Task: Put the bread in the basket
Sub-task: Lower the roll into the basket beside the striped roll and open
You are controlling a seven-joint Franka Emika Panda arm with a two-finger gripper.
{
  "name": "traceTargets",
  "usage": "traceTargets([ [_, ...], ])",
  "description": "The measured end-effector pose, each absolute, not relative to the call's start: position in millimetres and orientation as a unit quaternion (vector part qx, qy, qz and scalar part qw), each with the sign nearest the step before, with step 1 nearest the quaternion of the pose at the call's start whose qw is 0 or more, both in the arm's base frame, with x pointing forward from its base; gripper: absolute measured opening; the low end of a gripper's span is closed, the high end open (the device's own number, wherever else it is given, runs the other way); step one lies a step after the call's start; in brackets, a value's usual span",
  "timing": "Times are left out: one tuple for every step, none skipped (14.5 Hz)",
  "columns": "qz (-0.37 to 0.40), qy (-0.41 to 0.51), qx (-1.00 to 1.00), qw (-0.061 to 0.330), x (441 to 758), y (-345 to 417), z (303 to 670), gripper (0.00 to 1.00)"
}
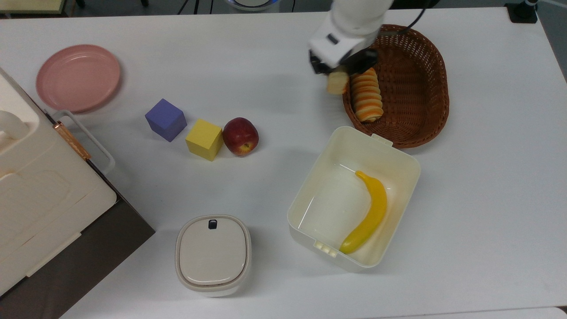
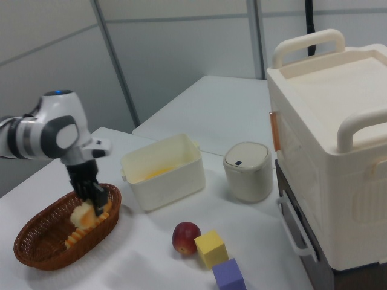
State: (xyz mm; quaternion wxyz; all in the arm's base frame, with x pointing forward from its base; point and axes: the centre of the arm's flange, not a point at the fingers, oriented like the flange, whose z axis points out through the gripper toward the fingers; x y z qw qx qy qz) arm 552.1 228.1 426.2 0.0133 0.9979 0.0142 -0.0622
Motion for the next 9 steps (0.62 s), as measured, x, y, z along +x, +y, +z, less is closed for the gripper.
traceTargets([
  [-0.058,0.029,0.998,0.01,547,244,431,0.36],
  [-0.054,0.044,0.998,0.007,541,261,436,0.36],
  [-0.052,0.06,0.997,0.005,533,278,439,0.37],
  [-0.05,0.075,0.996,0.002,526,294,442,0.37],
  [-0.047,0.093,0.994,-0.001,516,313,446,0.5],
  [-0.046,0.103,0.994,-0.003,510,324,448,0.6],
  [-0.044,0.112,0.993,-0.004,505,333,449,0.71],
  [-0.042,0.119,0.992,-0.005,500,341,451,0.79],
  [-0.039,0.124,0.991,-0.007,498,346,453,0.9],
])
